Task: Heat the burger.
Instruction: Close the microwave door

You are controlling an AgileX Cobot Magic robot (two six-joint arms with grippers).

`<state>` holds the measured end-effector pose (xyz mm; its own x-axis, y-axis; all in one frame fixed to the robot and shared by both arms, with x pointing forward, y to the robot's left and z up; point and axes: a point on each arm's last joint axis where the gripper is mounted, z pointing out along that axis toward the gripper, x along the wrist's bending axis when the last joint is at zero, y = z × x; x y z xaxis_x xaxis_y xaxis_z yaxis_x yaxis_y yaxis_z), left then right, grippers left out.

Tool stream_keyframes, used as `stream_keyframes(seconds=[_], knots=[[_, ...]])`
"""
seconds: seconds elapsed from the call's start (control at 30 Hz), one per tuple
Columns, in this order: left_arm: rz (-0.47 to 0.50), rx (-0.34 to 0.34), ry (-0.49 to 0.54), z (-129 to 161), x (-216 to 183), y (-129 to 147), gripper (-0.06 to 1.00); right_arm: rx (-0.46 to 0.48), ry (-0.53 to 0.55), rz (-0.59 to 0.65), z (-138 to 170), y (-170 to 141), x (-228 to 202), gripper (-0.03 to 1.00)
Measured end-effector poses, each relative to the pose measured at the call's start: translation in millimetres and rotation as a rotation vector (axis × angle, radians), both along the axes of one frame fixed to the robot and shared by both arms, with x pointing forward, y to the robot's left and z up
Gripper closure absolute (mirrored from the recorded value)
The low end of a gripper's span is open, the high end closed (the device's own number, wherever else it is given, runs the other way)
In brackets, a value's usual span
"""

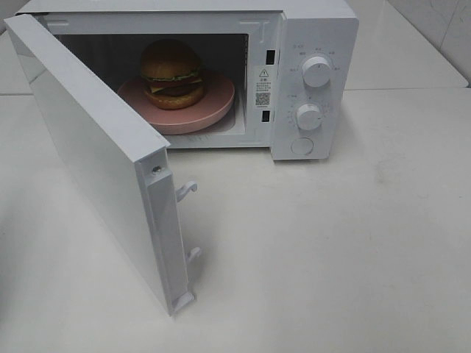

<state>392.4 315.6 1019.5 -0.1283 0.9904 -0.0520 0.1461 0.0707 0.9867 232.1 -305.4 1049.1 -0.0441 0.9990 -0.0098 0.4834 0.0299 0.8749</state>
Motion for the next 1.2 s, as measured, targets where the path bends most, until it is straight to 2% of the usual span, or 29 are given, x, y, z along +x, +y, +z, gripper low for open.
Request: stream_keyframes(seconds=[0.2, 0.27, 0.37, 0.43, 0.47, 0.53, 0.63, 0.7, 0.73, 0.8, 1.2], knots=[[-0.016, -0.019, -0.007, -12, 13, -1, 0.94, 0.000, 0.000, 0.000, 0, 0, 0, 0.25], [-0.097, -0.013, -0.007, -21, 27, -8, 0.94, 0.000, 0.000, 0.000, 0, 0, 0, 0.25], [-0.123, -0.004, -0.002, -24, 30, -9, 0.94, 0.000, 0.000, 0.000, 0, 0, 0, 0.25], [-0.196, -0.011, 0.024, -37, 40, -17, 0.94, 0.000, 0.000, 0.000, 0, 0, 0, 0.25], [-0.196, -0.011, 0.024, -37, 40, -17, 0.94, 0.000, 0.000, 0.000, 0, 0, 0, 0.25], [-0.261, 0.000, 0.057, -45, 47, -28, 0.94, 0.000, 0.000, 0.000, 0, 0, 0, 0.25], [-0.290, 0.011, 0.067, -47, 50, -33, 0.94, 0.000, 0.000, 0.000, 0, 0, 0, 0.25], [-0.365, 0.038, 0.088, -54, 57, -49, 0.94, 0.000, 0.000, 0.000, 0, 0, 0, 0.25], [-0.365, 0.038, 0.088, -54, 57, -49, 0.94, 0.000, 0.000, 0.000, 0, 0, 0, 0.25], [-0.426, 0.033, 0.082, -59, 66, -66, 0.94, 0.000, 0.000, 0.000, 0, 0, 0, 0.25], [-0.516, 0.002, 0.078, -63, 84, -107, 0.94, 0.000, 0.000, 0.000, 0, 0, 0, 0.25]])
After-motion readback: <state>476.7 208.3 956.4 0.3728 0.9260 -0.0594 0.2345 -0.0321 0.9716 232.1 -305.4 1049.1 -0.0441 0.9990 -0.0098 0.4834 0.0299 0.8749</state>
